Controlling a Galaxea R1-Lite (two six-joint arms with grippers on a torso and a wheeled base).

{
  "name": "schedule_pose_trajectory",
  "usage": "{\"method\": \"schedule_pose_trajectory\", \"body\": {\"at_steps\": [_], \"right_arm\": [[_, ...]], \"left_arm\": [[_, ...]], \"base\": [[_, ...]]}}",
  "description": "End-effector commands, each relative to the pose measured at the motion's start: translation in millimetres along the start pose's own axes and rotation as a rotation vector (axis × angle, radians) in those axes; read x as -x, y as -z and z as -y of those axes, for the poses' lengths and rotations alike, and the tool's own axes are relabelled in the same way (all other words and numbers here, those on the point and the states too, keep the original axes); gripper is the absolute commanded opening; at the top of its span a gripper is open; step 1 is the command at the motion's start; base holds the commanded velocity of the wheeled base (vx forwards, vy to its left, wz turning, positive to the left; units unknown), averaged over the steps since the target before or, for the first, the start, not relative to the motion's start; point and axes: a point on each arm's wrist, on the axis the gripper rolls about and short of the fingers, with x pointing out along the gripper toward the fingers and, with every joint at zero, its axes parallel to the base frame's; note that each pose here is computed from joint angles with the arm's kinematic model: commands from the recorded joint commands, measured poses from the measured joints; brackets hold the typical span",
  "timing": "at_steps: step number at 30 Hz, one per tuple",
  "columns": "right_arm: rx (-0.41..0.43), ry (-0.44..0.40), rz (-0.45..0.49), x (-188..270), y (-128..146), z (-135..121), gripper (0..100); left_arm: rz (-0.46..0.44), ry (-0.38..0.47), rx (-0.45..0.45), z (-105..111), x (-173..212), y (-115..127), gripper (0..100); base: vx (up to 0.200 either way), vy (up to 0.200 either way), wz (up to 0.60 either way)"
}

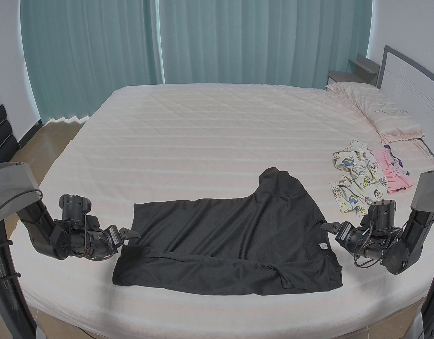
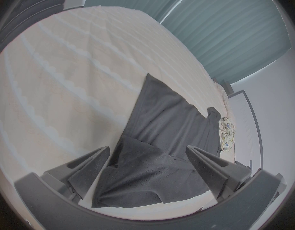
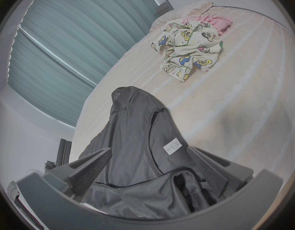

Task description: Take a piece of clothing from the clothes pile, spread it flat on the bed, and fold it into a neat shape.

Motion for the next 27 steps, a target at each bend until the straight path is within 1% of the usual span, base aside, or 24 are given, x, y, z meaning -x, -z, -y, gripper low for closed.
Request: {"method": "schedule_pose_trajectory", "body": {"at_steps": [1, 12, 13, 14, 15, 18, 19, 20, 21, 24, 27], "right_arm": [[0.000, 0.000, -0.003, 0, 1, 0, 100], [0.006, 0.006, -0.012, -1, 3, 1, 100], [0.006, 0.006, -0.012, -1, 3, 1, 100], [0.013, 0.016, -0.040, 2, 8, 5, 100], [0.013, 0.014, -0.042, 2, 8, 5, 100], [0.025, -0.058, -0.124, 6, 12, 8, 100], [0.025, -0.058, -0.124, 6, 12, 8, 100], [0.030, -0.081, -0.157, 6, 15, 10, 100], [0.031, -0.082, -0.158, 6, 15, 10, 100], [0.081, -0.078, -0.183, -3, 20, 16, 100], [0.155, -0.066, -0.200, -11, 26, 24, 100]], "left_arm": [[-0.055, -0.015, -0.002, -4, -17, 10, 100], [-0.051, -0.016, -0.002, -3, -20, 10, 100], [-0.051, -0.016, -0.002, -3, -20, 10, 0], [-0.041, -0.015, -0.006, -4, -20, 11, 0], [-0.042, -0.016, -0.005, -4, -20, 11, 0], [-0.017, -0.022, 0.018, -6, -19, 9, 0], [-0.017, -0.022, 0.018, -6, -19, 9, 0], [-0.008, -0.026, 0.041, -8, -17, 10, 0], [-0.006, -0.026, 0.042, -8, -17, 9, 0], [0.027, -0.018, 0.058, -12, -10, 8, 0], [0.045, -0.014, 0.059, -13, -7, 7, 0]], "base": [[0.000, 0.000, 0.00], [0.000, 0.000, 0.00], [0.000, 0.000, 0.00], [0.000, 0.000, 0.00], [0.000, 0.000, 0.00], [0.000, 0.000, 0.00], [0.000, 0.000, 0.00], [0.000, 0.000, 0.00], [0.000, 0.000, 0.00], [0.000, 0.000, 0.00], [0.000, 0.000, 0.00]]}}
